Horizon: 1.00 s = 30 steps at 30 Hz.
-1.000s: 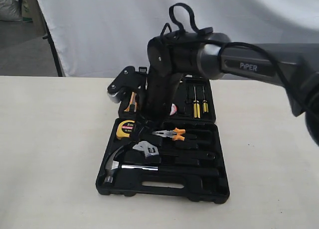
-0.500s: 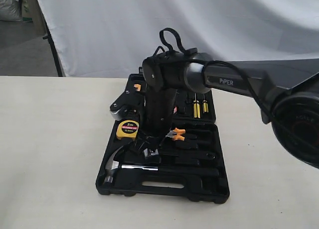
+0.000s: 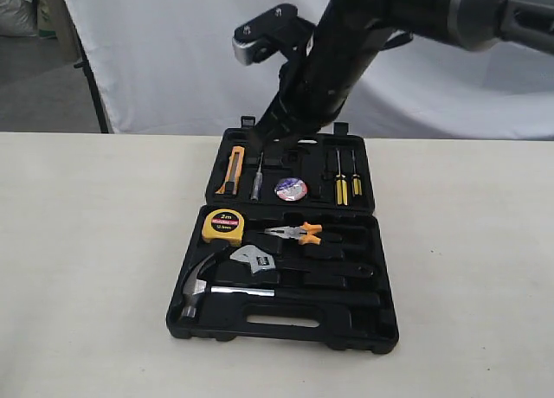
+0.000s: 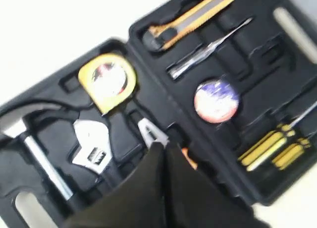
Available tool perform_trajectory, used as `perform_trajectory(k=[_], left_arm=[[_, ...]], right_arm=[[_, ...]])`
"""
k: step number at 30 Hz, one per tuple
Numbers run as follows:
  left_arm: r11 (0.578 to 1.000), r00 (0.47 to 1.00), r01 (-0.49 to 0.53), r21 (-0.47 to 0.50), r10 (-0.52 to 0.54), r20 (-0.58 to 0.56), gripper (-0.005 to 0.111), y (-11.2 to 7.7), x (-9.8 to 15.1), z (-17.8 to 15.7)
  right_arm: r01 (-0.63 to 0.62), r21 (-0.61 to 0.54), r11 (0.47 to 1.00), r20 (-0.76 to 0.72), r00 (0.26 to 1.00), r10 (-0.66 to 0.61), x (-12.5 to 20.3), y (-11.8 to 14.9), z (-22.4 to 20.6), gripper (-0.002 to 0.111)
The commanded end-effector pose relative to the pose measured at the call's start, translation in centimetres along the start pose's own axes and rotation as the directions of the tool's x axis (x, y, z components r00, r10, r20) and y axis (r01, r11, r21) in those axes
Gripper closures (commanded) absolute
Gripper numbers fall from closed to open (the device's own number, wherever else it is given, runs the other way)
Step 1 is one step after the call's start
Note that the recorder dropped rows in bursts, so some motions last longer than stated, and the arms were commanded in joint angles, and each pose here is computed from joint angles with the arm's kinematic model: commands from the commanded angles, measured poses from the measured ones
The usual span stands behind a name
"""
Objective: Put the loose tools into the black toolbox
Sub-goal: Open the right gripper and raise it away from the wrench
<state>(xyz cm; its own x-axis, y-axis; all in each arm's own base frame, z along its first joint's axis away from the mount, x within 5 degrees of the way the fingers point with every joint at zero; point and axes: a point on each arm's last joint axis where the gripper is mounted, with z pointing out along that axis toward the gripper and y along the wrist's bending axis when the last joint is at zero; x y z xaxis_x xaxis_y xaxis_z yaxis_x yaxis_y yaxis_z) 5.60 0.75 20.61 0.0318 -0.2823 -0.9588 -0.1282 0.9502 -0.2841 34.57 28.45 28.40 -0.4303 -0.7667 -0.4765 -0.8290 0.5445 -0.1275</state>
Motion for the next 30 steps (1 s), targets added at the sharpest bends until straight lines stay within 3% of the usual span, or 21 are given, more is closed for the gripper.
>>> perform_trajectory(k=[1, 9, 15, 22, 30], left_arm=[[1.000, 1.000, 0.001, -0.021, 0.000, 0.020, 0.106, 0.1, -0.2, 0.0], [1.000, 1.000, 0.001, -0.021, 0.000, 0.020, 0.106, 0.1, -0.2, 0.0], [1.000, 1.000, 0.001, -0.021, 0.000, 0.020, 0.106, 0.1, -0.2, 0.0], [1.000, 1.000, 0.001, -0.021, 0.000, 0.020, 0.106, 0.1, -0.2, 0.0], [1.000, 1.000, 0.001, -0.021, 0.000, 0.020, 0.106, 0.1, -0.2, 0.0]], right_arm=[[-0.013, -0.061, 0.998, -0.077, 0.997, 0.009, 2.0, 0.8, 4.8, 0.109], [-0.117, -0.168, 0.979, -0.248, 0.966, 0.072, 5.9, 2.6, 13.5, 0.109], [-0.140, -0.201, 0.970, -0.364, 0.929, 0.059, 8.2, 3.3, 16.7, 0.109], [-0.117, -0.184, 0.976, -0.316, 0.947, 0.054, 6.4, 2.5, 13.4, 0.109], [-0.094, -0.134, 0.987, -0.156, 0.985, 0.073, 3.2, 1.7, 4.8, 0.109]])
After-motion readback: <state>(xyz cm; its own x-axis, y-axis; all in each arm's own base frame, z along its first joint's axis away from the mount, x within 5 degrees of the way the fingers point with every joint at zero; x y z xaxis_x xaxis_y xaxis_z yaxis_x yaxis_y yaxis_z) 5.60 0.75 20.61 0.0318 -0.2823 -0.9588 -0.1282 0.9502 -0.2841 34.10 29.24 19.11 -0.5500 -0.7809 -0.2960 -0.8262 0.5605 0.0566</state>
